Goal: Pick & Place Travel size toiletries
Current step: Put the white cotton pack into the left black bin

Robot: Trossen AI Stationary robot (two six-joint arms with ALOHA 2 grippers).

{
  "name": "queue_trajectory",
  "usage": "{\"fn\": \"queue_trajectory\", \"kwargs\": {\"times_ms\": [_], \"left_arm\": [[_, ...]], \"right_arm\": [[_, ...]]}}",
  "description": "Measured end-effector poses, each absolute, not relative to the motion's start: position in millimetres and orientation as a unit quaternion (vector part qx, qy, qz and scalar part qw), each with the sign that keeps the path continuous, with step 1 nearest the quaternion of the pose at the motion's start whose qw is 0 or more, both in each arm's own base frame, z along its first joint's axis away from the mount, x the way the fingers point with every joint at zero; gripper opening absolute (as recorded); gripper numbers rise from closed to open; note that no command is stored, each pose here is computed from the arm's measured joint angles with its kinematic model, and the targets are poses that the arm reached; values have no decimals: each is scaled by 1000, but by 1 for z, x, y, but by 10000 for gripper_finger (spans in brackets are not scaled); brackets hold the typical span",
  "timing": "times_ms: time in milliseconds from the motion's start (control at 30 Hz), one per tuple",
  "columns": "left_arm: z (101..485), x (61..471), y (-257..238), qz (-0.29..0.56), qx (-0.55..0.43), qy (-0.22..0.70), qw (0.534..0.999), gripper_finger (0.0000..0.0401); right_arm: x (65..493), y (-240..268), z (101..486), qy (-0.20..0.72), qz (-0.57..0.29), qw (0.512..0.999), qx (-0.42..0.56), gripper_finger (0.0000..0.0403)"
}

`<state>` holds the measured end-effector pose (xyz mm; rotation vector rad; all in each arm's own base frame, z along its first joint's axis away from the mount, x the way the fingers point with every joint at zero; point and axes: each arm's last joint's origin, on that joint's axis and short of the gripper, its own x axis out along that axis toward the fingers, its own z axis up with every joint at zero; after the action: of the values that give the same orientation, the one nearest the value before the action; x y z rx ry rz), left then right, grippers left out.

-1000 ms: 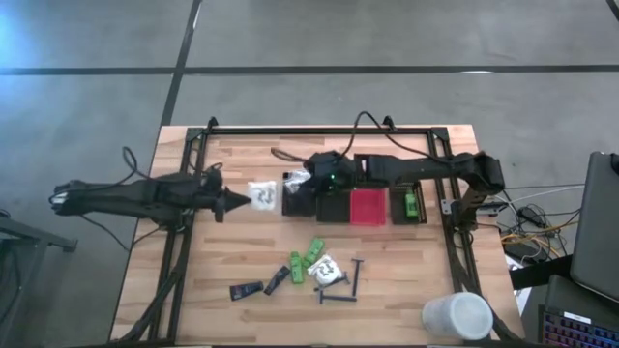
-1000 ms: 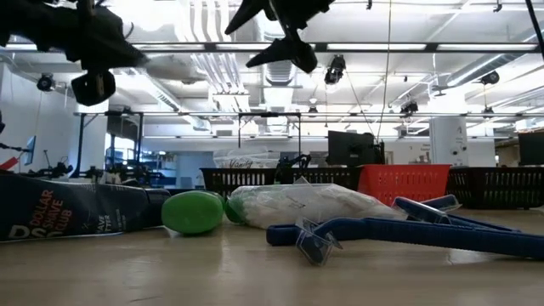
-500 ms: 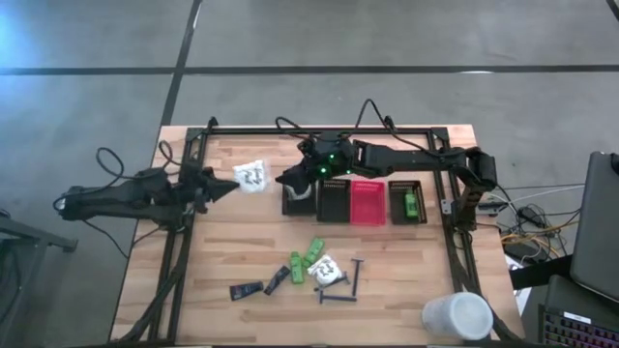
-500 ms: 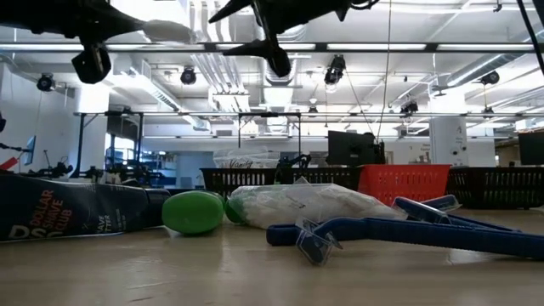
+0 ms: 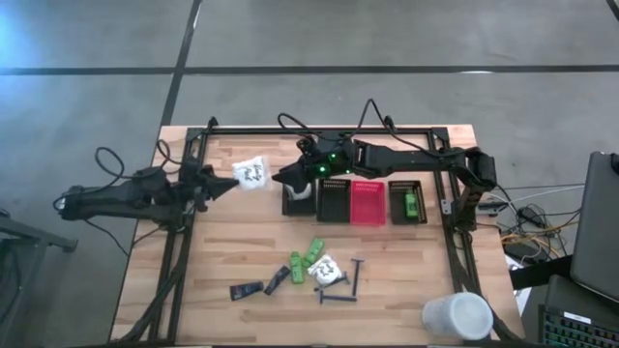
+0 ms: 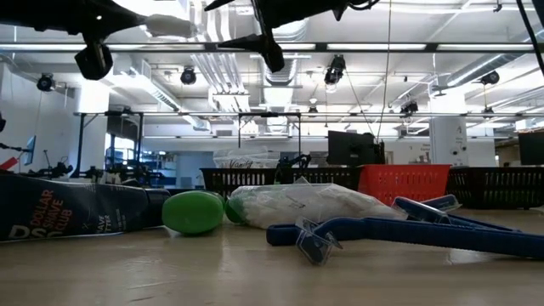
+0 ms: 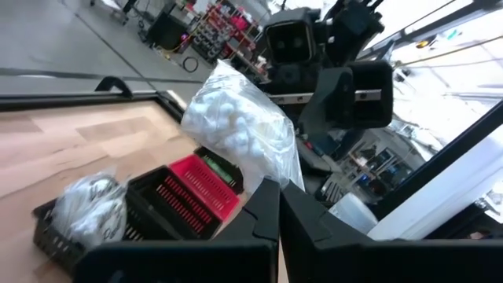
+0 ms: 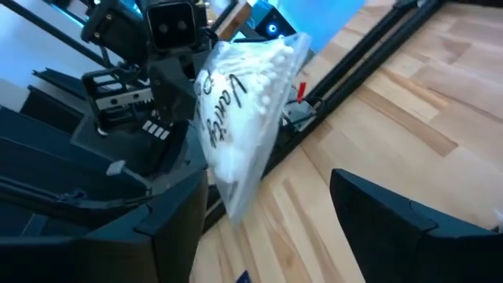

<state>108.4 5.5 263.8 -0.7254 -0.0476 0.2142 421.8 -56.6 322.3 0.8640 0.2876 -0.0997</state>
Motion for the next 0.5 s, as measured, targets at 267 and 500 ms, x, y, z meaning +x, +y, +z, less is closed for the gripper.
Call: {"fn": "queue_trajectory", "kwargs": {"times_ms": [267,500], "left_arm": [[264,122,5,101,-352,-22,930,0],[265,130,5,93,-352,-27,931,0]], "right_arm": [[425,-57,321,127,-45,897,421,264],[426,-57,323,117,-42,899,419,238]]}}
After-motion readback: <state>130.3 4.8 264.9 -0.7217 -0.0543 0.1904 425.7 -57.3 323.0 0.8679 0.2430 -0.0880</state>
